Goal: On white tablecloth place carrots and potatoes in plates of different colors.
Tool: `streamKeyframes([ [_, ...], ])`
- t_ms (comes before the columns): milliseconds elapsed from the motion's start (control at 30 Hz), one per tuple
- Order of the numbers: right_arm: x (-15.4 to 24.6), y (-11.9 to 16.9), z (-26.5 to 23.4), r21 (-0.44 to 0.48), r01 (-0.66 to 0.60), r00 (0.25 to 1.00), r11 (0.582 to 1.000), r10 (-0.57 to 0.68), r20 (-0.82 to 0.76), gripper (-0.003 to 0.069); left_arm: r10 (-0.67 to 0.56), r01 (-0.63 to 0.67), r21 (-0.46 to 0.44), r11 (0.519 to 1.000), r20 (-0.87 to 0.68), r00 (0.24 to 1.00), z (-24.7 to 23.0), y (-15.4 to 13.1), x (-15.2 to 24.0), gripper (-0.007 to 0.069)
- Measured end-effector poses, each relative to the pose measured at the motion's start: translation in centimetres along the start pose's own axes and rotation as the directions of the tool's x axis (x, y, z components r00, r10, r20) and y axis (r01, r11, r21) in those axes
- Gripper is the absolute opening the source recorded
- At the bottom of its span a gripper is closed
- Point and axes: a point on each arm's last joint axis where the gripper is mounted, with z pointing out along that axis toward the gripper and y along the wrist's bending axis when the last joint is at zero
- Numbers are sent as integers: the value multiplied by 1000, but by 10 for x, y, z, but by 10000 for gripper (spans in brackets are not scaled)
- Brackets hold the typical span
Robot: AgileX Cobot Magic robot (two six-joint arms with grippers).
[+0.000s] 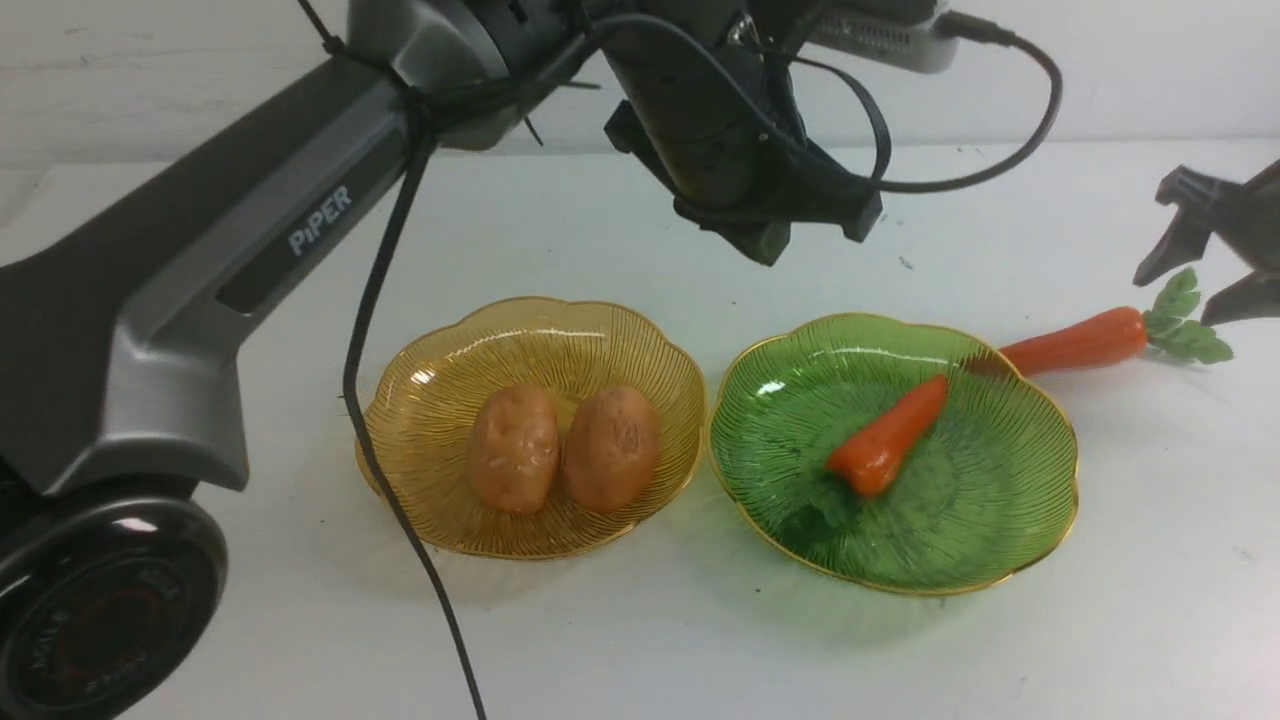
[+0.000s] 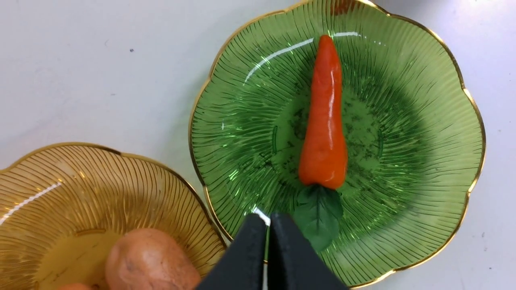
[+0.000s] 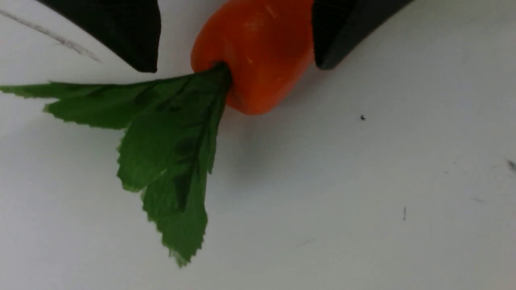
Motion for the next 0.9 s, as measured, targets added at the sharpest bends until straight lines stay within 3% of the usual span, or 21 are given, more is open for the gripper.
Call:
streamKeyframes([
  [500, -4, 2, 30, -21, -80, 997, 997, 80, -1, 461, 0, 0, 0, 1000, -1, 1000, 0, 0, 0, -3],
  [633, -6, 2, 31, -32, -87, 996, 996, 88, 10, 377, 0, 0, 0, 1000, -1, 1000, 0, 0, 0, -3],
  [900, -27, 7, -13, 25, 23, 991, 999, -26, 130, 366, 0, 0, 3, 1000, 12, 1000, -10, -1, 0, -3],
])
